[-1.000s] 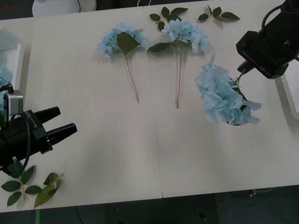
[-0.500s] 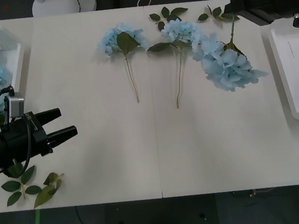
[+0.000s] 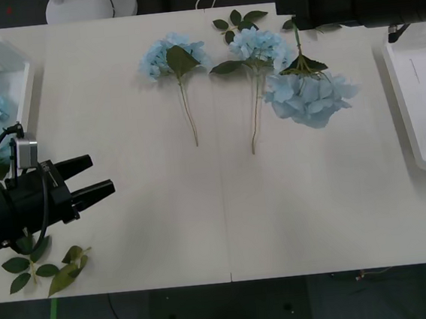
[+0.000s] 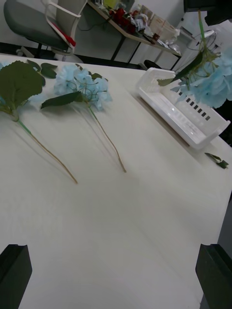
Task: Place the red flowers into the right box and the blue flowers into the left box. If a person shows an open palm, hand one flower to the person first, then continue sorting.
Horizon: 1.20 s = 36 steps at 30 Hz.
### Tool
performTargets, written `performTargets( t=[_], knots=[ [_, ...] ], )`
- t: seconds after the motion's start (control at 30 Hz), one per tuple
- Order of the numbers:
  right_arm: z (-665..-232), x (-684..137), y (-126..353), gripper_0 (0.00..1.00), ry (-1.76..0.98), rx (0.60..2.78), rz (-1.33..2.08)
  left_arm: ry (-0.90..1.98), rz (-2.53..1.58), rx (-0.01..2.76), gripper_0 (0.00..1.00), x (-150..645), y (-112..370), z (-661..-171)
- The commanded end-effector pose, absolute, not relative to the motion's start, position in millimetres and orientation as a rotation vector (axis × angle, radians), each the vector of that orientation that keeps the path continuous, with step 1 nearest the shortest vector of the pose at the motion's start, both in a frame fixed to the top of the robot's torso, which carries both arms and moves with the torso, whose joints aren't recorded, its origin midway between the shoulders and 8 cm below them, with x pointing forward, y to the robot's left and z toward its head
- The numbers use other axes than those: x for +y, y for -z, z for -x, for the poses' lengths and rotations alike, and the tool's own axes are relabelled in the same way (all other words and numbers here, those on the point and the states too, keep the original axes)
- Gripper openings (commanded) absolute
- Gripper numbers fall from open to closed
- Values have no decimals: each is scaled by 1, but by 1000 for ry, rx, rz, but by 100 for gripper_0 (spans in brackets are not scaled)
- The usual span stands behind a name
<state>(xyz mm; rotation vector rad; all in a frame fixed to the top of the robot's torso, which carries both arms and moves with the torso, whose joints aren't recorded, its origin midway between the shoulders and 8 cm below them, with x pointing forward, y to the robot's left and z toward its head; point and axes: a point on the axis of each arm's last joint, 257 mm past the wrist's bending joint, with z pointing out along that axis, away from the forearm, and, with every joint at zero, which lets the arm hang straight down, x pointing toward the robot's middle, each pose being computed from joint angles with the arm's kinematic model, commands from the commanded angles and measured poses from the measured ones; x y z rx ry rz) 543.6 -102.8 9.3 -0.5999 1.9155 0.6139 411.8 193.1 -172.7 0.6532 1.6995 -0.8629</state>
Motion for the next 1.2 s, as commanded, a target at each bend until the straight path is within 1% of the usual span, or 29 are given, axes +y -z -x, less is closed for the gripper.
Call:
performTargets(
  t=[0.03, 0.27, 0.43, 0.7, 1.07, 1.2],
  knots=[
    [-520, -50, -50, 0, -620, 1706, 798, 805, -729, 1597, 100, 186, 154, -412],
    [-496, -9, -51, 0, -653, 1584, 903, 808, -727, 1601, 100, 186, 155, -411],
    [-477, 22, -40, 0, -703, 1508, 950, 810, -723, 1604, 100, 187, 157, -410],
    [-463, 65, -6, 0, -777, 1511, 981, 817, -718, 1603, 100, 186, 157, -410],
    [-452, 86, 8, 0, -802, 1518, 1010, 863, -695, 1576, 100, 181, 149, -407],
    [-454, 88, 13, 0, -797, 1527, 1011, 862, -692, 1579, 100, 182, 150, -407]
  ],
)
